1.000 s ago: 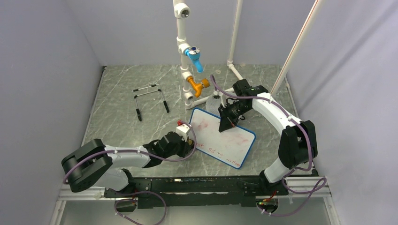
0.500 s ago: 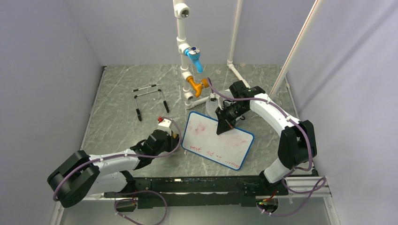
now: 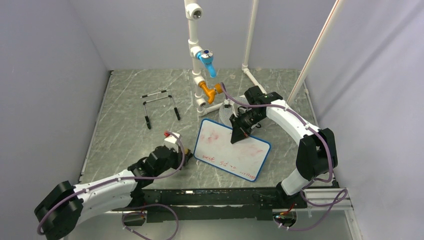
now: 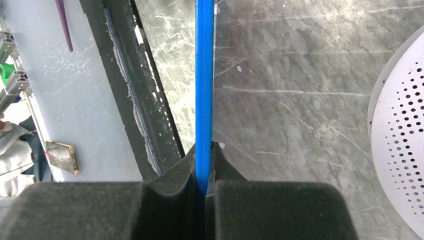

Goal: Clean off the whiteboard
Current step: Erase the whiteboard at the center of the board.

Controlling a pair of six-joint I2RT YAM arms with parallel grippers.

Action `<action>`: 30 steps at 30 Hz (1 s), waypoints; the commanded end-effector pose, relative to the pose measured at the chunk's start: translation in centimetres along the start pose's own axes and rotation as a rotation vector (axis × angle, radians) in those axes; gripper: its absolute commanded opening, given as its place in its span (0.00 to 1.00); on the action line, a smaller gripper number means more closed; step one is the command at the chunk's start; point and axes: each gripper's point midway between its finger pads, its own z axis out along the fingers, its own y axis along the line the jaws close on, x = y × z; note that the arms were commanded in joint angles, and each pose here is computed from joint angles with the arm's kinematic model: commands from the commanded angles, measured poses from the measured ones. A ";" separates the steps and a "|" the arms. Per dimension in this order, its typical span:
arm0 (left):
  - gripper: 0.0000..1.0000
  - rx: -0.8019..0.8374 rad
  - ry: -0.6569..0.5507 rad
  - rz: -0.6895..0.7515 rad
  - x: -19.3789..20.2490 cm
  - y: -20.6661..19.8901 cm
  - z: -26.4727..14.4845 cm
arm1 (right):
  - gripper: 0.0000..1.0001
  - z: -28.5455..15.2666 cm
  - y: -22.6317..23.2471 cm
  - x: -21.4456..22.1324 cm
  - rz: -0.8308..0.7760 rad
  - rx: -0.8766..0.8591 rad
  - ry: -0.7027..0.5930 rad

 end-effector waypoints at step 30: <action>0.00 0.430 0.241 0.212 1.8 -14.2 4.6 | 0.00 -0.3 0.2 -1.6 -0.111 -0.011 -0.070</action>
